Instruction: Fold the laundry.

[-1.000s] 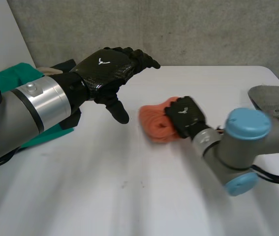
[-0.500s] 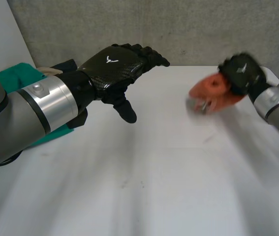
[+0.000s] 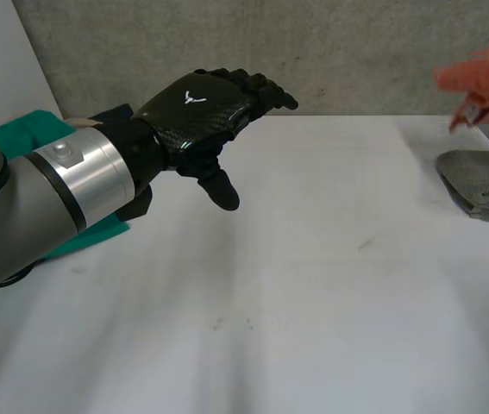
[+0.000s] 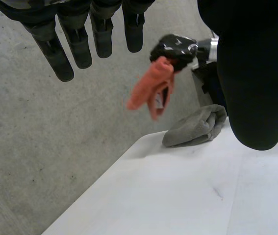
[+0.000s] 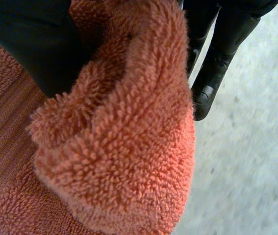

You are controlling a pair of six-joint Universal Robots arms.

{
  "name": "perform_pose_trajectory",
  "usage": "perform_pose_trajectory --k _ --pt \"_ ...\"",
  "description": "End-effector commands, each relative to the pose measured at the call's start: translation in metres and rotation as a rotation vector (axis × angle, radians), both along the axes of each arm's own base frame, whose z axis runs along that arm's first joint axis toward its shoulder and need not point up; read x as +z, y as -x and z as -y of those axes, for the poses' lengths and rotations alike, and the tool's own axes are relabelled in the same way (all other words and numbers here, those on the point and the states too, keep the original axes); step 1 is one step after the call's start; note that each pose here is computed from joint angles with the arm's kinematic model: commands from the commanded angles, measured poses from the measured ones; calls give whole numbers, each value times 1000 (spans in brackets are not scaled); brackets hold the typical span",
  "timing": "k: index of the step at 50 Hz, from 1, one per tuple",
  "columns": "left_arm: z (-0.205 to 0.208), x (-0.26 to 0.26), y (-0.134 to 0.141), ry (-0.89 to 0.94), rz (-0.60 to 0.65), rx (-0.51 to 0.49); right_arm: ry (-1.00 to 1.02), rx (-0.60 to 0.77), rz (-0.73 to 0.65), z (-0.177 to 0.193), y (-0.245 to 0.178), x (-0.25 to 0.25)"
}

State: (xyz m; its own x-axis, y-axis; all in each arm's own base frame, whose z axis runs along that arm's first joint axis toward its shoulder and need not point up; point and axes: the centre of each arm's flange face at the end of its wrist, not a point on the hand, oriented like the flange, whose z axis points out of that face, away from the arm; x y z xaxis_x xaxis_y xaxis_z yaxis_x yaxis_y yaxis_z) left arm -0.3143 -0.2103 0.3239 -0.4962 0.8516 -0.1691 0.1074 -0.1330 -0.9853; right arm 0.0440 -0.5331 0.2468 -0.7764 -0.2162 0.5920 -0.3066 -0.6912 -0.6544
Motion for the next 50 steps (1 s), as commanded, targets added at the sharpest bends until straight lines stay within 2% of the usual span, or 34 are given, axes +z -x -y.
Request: perform_pose_trajectory --k 1,8,19,26,35,37,45,50 --pt "1 -6 1 -17 8 2 -153 13 23 0 24 -78" --pt "3 -9 2 -15 8 22 -242 6 20 -10 45 -113" --pt "-2 -2 5 2 -5 10 -264 -2 -8 -15 65 -123" --pt "-18 1 16 16 -11 -44 -261 -26 -37 -16 67 -127" --pt "-16 -1 19 21 -15 -47 -318 -46 -47 -24 53 -124" --pt "-16 -3 20 16 -11 -46 -318 -67 -63 -26 50 -124" --pt "-17 -8 17 -1 -1 -43 -362 -328 -122 -41 66 -102" --pt "-17 -11 16 -8 4 -38 -428 -474 -234 -61 90 -96"
